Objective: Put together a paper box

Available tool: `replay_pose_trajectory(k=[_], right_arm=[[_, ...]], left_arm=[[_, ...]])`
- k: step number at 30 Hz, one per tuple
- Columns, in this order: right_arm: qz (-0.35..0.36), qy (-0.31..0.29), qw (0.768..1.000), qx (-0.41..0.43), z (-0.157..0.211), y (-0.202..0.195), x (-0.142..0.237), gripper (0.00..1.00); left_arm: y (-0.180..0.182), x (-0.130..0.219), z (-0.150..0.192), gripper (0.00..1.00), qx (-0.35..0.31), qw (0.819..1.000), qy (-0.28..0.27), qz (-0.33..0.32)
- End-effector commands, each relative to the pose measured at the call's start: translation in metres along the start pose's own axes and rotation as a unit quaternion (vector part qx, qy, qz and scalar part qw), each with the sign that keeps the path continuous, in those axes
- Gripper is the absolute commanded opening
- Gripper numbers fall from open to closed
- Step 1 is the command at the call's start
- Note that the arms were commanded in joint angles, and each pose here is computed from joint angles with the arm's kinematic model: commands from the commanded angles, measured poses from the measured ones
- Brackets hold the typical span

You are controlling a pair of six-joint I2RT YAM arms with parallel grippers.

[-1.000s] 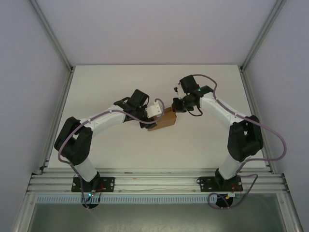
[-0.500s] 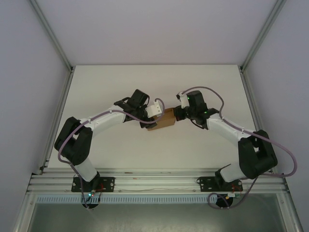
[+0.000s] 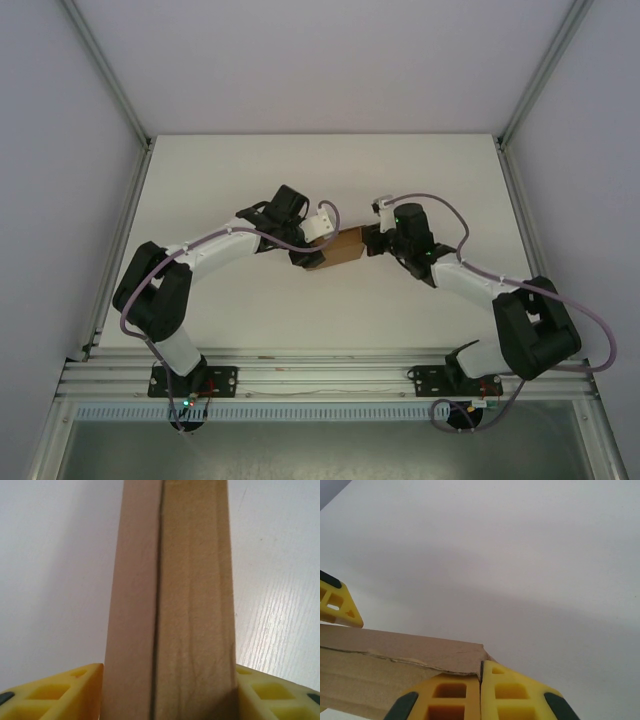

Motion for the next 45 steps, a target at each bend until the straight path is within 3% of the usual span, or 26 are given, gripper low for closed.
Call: replay_pose_trajectory(k=[1, 6, 7, 8, 13, 18, 20, 23, 28, 35, 39, 41, 45], right_arm=[[0.044, 0.063, 0.997, -0.014, 0.038, -0.015, -0.003, 0.06], [0.058, 0.070, 0.996, 0.011, 0.036, -0.005, -0.005, 0.06], [0.068, 0.068, 0.995, 0.015, 0.033, -0.004, -0.005, 0.06], [0.083, 0.071, 0.994, 0.018, 0.031, -0.004, -0.004, 0.06], [0.133, 0.080, 0.987, 0.030, 0.025, 0.002, -0.006, 0.05], [0.156, 0.081, 0.983, 0.045, 0.030, 0.013, -0.008, 0.06], [0.158, 0.085, 0.982, 0.051, 0.032, 0.017, -0.010, 0.05], [0.165, 0.095, 0.980, 0.061, 0.033, 0.020, -0.012, 0.06], [0.163, 0.104, 0.979, 0.059, 0.031, 0.023, -0.013, 0.06], [0.151, 0.106, 0.981, 0.056, 0.028, 0.028, -0.014, 0.06], [0.149, 0.109, 0.981, 0.059, 0.029, 0.030, -0.013, 0.06], [0.150, 0.109, 0.981, 0.061, 0.028, 0.030, -0.012, 0.06], [0.146, 0.112, 0.981, 0.063, 0.030, 0.031, -0.012, 0.06]], left_arm=[[0.001, 0.003, -0.002, 0.70, 0.020, 1.000, 0.002, -0.009], [0.000, 0.013, -0.010, 0.87, 0.027, 0.999, -0.012, -0.013], [-0.002, 0.016, -0.012, 0.97, 0.028, 0.999, -0.015, -0.012], [-0.001, 0.019, -0.013, 1.00, 0.036, 0.999, -0.018, -0.016], [0.005, 0.037, -0.021, 1.00, 0.081, 0.994, -0.043, -0.056], [0.013, 0.060, -0.013, 1.00, 0.177, 0.976, -0.043, -0.122], [0.013, 0.064, -0.006, 0.90, 0.207, 0.968, -0.042, -0.139], [0.013, 0.072, -0.001, 0.62, 0.256, 0.954, -0.029, -0.150], [0.003, 0.070, 0.011, 0.53, 0.275, 0.952, -0.020, -0.135], [0.009, 0.064, 0.024, 0.52, 0.263, 0.950, 0.009, -0.167], [0.014, 0.061, 0.020, 0.32, 0.257, 0.952, 0.012, -0.169], [0.017, 0.059, 0.023, 0.29, 0.257, 0.950, 0.021, -0.179], [0.020, 0.056, 0.024, 0.08, 0.269, 0.946, 0.024, -0.181]])
Point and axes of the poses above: each hand's point on the last joint's axis, 136 mm out from that joint toward the fingers, its own x axis back along the fingers, its own y axis along the line the jaws close on, z = x × y, the point moved 5 cm from there along x, back along the fingers, and after that the axes turned 3 degrees about -x, right-handed, at the moved point
